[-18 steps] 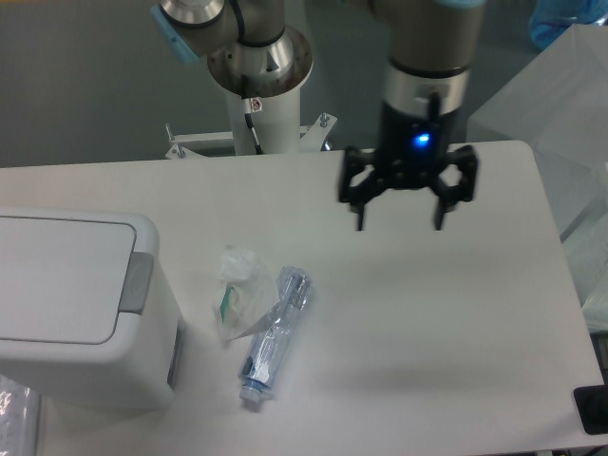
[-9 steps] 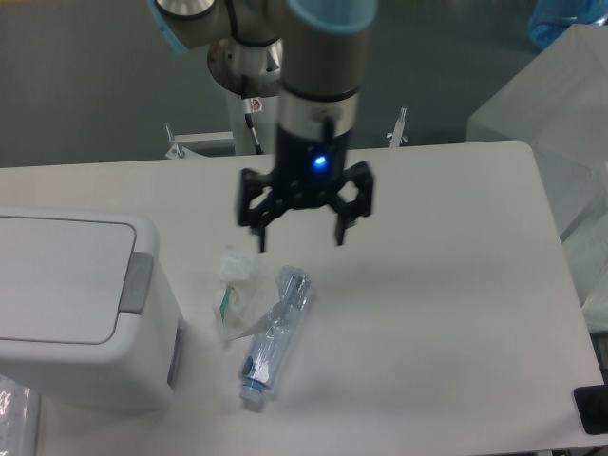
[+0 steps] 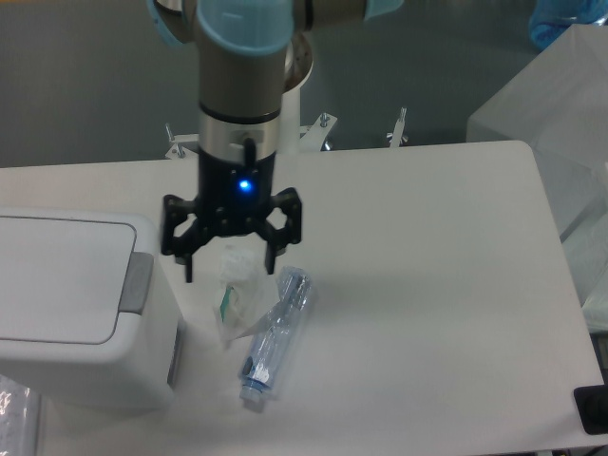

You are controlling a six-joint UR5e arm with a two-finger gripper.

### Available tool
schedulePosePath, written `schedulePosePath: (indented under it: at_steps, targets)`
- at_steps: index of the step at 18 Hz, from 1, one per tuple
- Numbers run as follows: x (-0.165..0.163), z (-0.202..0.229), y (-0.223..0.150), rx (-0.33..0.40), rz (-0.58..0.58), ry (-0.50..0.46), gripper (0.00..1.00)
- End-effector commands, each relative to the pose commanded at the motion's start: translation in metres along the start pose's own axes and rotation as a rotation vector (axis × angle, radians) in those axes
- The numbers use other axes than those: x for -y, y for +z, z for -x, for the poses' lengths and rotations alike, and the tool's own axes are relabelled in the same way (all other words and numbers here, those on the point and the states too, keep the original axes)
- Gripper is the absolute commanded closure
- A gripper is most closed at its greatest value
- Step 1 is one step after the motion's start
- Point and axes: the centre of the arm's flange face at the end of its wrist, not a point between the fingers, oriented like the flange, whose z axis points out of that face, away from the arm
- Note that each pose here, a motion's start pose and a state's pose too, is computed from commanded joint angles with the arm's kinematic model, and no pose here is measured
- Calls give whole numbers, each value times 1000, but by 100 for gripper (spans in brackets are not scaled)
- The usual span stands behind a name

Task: Open the trash can
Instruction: 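Move the open gripper over to the white trash bin's lid edge, then lower the gripper finger onto the lid's edge and press down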

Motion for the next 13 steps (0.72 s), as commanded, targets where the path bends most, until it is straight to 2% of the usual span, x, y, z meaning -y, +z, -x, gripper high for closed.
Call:
schedulePosePath:
  at_steps: [13]
  targets:
    - [-5, -15, 19, -10, 30, 21, 0]
